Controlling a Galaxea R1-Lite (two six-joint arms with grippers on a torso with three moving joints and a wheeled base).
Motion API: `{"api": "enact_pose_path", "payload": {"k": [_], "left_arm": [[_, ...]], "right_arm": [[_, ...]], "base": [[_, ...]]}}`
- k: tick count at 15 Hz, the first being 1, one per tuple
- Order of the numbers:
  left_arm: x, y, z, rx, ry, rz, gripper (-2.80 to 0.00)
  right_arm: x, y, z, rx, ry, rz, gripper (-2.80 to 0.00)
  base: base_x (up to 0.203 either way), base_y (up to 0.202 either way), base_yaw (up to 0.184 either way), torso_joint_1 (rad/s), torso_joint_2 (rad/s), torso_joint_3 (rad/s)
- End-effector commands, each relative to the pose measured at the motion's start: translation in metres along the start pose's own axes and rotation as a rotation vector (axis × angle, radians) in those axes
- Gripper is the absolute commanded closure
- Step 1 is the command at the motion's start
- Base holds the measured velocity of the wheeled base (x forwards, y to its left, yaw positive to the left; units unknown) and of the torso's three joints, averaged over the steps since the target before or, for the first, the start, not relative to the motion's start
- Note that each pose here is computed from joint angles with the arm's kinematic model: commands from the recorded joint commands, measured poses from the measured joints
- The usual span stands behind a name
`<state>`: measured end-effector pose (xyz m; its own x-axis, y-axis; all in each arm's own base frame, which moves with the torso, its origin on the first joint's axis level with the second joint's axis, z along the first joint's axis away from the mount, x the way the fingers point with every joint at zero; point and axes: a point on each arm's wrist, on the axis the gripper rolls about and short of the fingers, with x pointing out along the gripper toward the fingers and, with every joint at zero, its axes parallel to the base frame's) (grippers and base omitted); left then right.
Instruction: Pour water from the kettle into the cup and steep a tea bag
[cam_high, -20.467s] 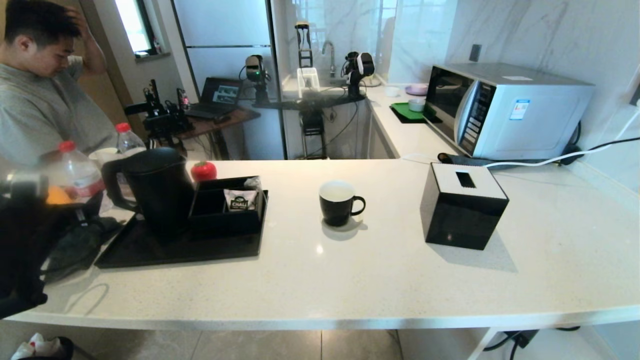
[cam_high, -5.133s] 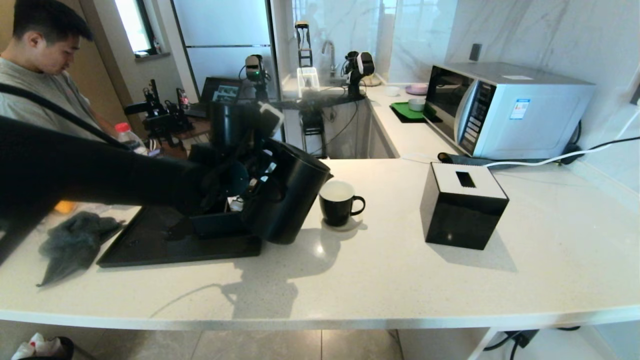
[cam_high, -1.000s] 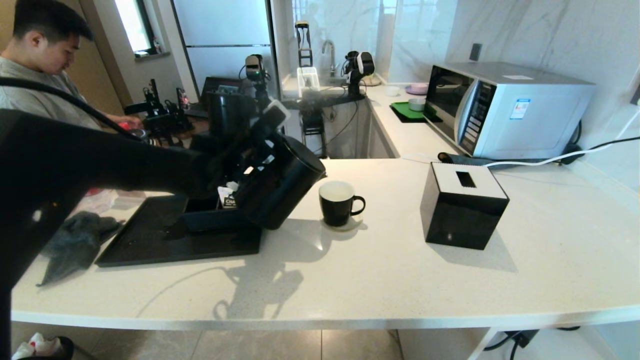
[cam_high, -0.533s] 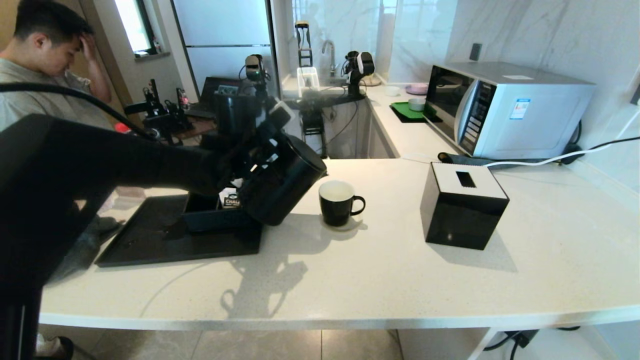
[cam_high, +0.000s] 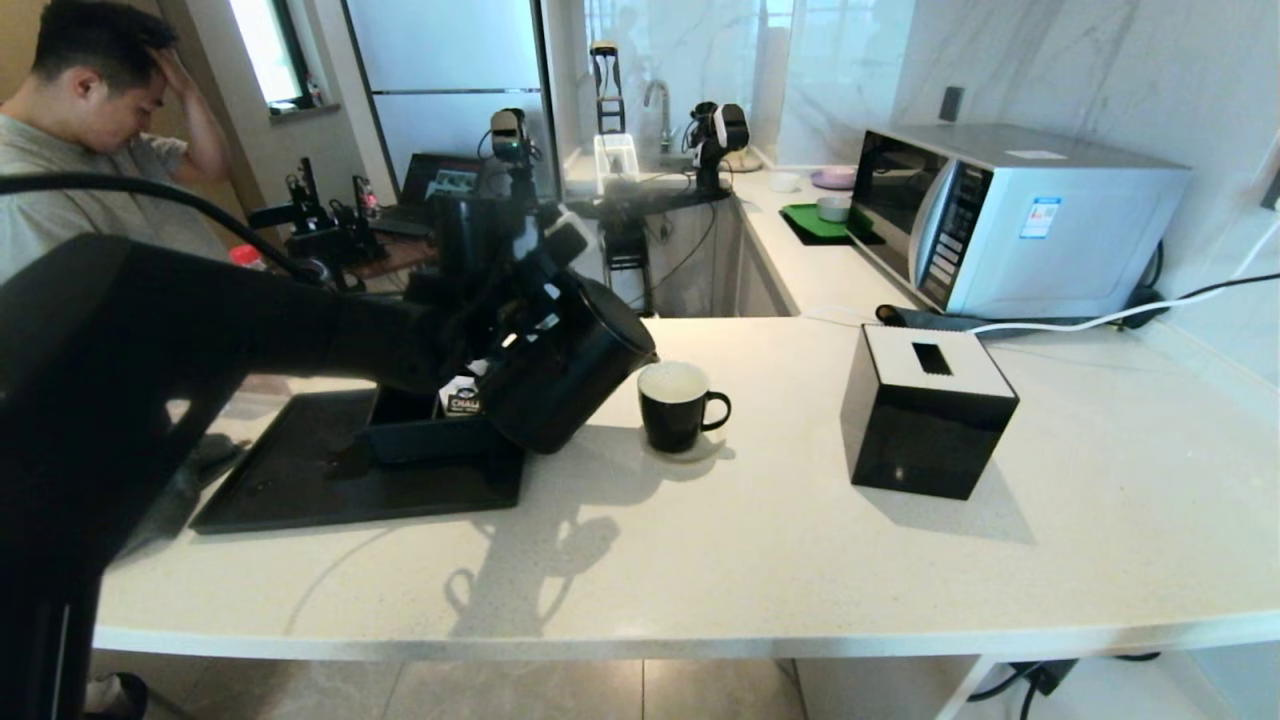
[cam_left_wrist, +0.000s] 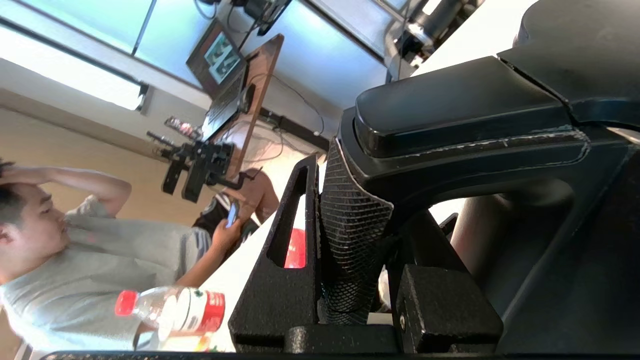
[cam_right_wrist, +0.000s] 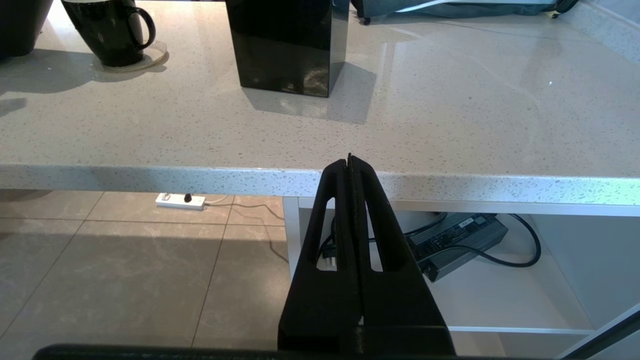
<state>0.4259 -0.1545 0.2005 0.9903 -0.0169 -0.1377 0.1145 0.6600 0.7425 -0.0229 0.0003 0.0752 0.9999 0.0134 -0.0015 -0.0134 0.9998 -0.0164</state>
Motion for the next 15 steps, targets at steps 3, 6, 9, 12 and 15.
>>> {"api": "enact_pose_path", "payload": {"k": [3,6,9,12,15], "left_arm": [[0.0023,0.0,0.001,0.017,-0.018,-0.007,0.0],[0.0031,-0.0009,0.0005,0.023,-0.017,-0.011,0.0],[0.0033,-0.0001,0.0009,0.042,-0.033,-0.022,0.0],[0.0037,-0.0005,0.001,0.046,-0.035,-0.023,0.0],[0.0037,-0.0005,0.001,0.059,-0.037,-0.025,0.0]], "right_arm": [[0.0001,0.0,0.0,0.0,0.002,0.0,0.0],[0.0001,0.0,0.0,0.0,0.002,0.0,0.0],[0.0001,0.0,0.0,0.0,0.002,0.0,0.0],[0.0001,0.0,0.0,0.0,0.002,0.0,0.0],[0.0001,0.0,0.0,0.0,0.002,0.0,0.0]], "base": [[0.0,0.0,0.0,0.0,0.0,0.0],[0.0,0.0,0.0,0.0,0.0,0.0],[0.0,0.0,0.0,0.0,0.0,0.0],[0.0,0.0,0.0,0.0,0.0,0.0],[0.0,0.0,0.0,0.0,0.0,0.0]]}}
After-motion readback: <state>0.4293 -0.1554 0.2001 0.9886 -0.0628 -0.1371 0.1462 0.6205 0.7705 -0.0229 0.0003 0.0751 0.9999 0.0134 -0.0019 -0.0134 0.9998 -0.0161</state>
